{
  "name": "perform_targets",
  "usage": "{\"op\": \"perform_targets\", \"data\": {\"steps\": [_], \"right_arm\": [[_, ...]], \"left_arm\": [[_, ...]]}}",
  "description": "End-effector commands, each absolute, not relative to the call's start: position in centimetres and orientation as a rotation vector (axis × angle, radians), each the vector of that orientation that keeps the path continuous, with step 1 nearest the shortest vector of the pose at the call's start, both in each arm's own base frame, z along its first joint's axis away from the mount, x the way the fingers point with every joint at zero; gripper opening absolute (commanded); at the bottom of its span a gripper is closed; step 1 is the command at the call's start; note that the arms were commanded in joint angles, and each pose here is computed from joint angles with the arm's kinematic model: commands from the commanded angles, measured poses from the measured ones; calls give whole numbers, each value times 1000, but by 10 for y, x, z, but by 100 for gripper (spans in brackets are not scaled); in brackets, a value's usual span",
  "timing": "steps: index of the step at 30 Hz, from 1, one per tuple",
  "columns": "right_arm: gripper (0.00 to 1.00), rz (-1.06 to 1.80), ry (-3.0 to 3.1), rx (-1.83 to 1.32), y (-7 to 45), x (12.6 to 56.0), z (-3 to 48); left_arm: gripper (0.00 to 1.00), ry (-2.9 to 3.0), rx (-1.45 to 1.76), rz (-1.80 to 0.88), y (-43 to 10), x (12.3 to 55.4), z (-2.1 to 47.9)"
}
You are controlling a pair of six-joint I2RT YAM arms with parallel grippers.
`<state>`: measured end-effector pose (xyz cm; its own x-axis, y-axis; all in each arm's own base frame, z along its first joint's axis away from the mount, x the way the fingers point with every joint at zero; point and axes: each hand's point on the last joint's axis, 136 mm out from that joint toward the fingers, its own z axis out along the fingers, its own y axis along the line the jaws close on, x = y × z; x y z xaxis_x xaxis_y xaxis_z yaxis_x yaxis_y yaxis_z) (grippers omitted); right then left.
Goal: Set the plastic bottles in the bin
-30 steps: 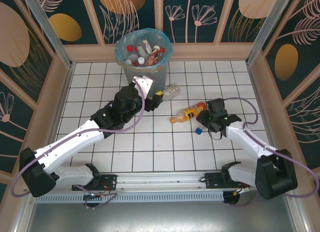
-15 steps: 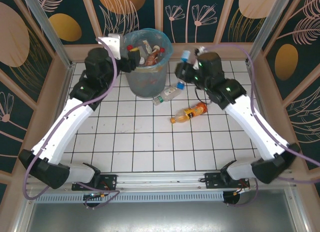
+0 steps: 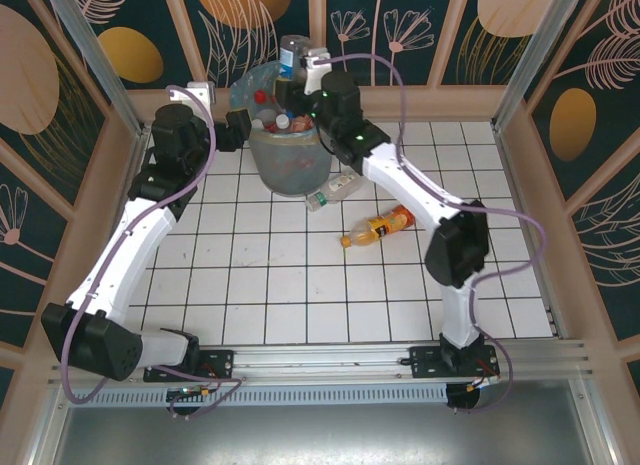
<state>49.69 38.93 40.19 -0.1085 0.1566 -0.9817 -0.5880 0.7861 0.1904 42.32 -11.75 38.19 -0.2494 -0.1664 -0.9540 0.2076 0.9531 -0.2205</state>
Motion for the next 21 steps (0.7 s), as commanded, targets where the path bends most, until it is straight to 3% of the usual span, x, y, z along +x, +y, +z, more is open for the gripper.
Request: {"op": "perform_targets", "data": {"steps": [1, 6, 10, 13, 16, 21], "right_arm": [[37, 644, 1328, -386, 405, 500, 459], [40, 685, 1357, -439, 436, 519, 417], [49, 722, 1410, -458, 448, 521, 388], [65, 713, 1411, -475, 454, 515, 385], [73, 694, 1392, -484, 456, 510, 391], [76, 708, 1386, -474, 452, 506, 391]], "left_arm": [[78, 1670, 23, -371, -113, 411, 419], [78, 1652, 1, -336, -104, 407, 424], [78, 1619, -33, -293, -92, 403, 430], [78, 1610, -38, -291, -89, 401, 433], [78, 1609, -38, -299, -89, 400, 433], [79, 1601, -43, -295, -87, 399, 435]]}}
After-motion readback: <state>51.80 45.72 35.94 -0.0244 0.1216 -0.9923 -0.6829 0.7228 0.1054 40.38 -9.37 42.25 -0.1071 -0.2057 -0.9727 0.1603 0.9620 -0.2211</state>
